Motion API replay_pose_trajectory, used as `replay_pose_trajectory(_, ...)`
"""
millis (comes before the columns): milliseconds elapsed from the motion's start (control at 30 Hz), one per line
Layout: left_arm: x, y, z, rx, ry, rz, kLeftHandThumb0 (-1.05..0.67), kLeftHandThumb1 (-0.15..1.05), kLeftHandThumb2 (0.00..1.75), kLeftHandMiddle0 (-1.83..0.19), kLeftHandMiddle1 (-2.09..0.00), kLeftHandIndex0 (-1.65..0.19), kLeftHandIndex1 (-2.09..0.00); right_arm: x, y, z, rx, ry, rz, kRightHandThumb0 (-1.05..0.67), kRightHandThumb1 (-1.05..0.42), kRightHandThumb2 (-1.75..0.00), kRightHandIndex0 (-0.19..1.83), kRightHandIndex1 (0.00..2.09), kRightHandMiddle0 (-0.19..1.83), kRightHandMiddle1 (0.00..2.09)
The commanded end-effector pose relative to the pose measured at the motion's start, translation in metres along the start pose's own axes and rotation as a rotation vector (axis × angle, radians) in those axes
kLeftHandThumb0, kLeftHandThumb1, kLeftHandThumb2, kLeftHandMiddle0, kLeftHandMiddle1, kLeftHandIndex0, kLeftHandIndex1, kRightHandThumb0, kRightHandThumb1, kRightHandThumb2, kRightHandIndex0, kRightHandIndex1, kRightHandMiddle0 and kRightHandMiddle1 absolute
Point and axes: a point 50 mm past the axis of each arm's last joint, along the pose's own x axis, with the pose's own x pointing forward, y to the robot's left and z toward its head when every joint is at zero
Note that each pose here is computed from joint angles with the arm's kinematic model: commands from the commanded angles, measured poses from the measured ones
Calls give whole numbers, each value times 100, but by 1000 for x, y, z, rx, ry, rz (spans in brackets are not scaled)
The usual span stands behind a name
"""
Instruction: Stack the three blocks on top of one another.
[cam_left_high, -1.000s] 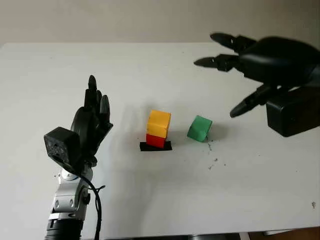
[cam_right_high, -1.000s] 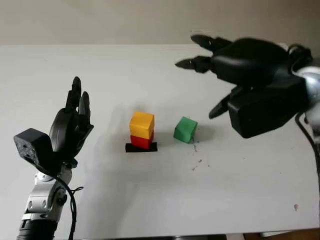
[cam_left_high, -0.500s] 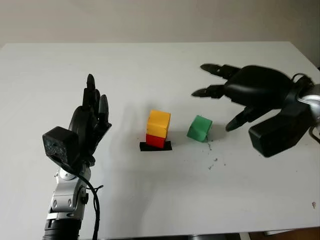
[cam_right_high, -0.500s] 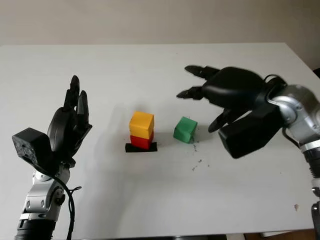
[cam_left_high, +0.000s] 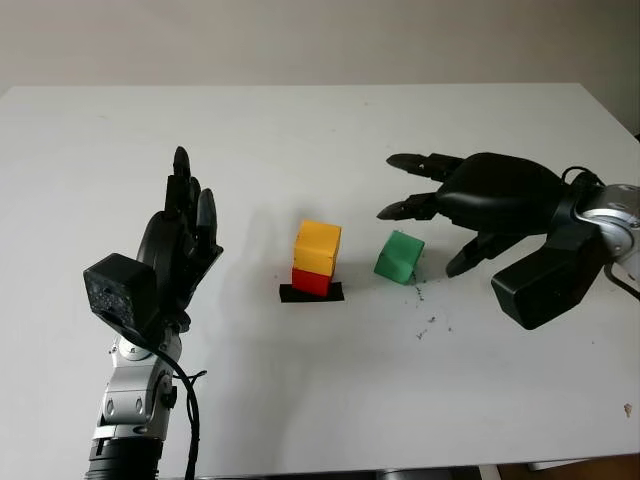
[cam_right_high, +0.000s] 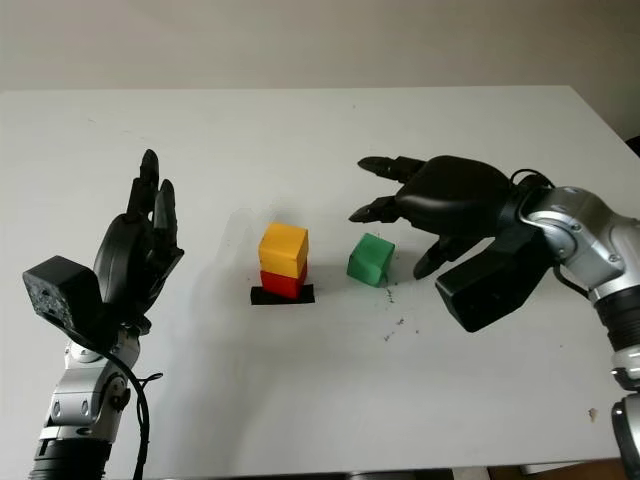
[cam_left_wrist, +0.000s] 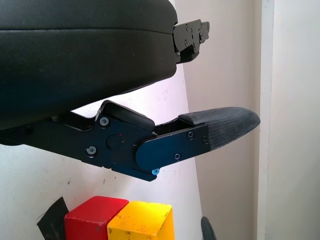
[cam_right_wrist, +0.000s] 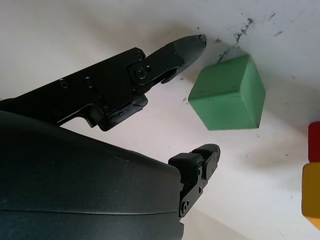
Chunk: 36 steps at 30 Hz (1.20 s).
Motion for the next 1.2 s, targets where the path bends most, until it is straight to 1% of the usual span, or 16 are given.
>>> replay_pose_trajectory(0,1,-1,1,-10,-10,-2,-77,105,71,19,0,19,0,4,-6,0,-7,-15,-26,-54,-84,-5,-7,5,39,10)
replay_pose_trajectory(333,3,0,2,21,-15,5,-77,105,73,19,0,19,0,13,-7,2,12,-31,-18,-50,-88,-6,-7,5,39,10)
replay_pose_trajectory(700,2,0,-1,10,2,-1,-79,105,70,19,0,19,0,20,-5,5,18,-52,-27,-47,-89,-6,-7,5,42,11)
replay_pose_trajectory(967,-1,1,-1,16,1,4,-80,105,69,19,0,19,0,23,-2,7,18,-63,-20,-46,-91,-6,-5,6,55,18)
replay_pose_trajectory(1100,-1,1,-1,15,-1,10,-79,105,69,19,0,19,0,23,1,8,32,-71,-28,-39,-98,-8,-1,7,67,25)
replay_pose_trajectory(1167,-1,1,-1,13,1,12,-79,105,69,19,0,19,0,24,2,9,26,-76,-26,-40,-99,-7,0,7,70,28)
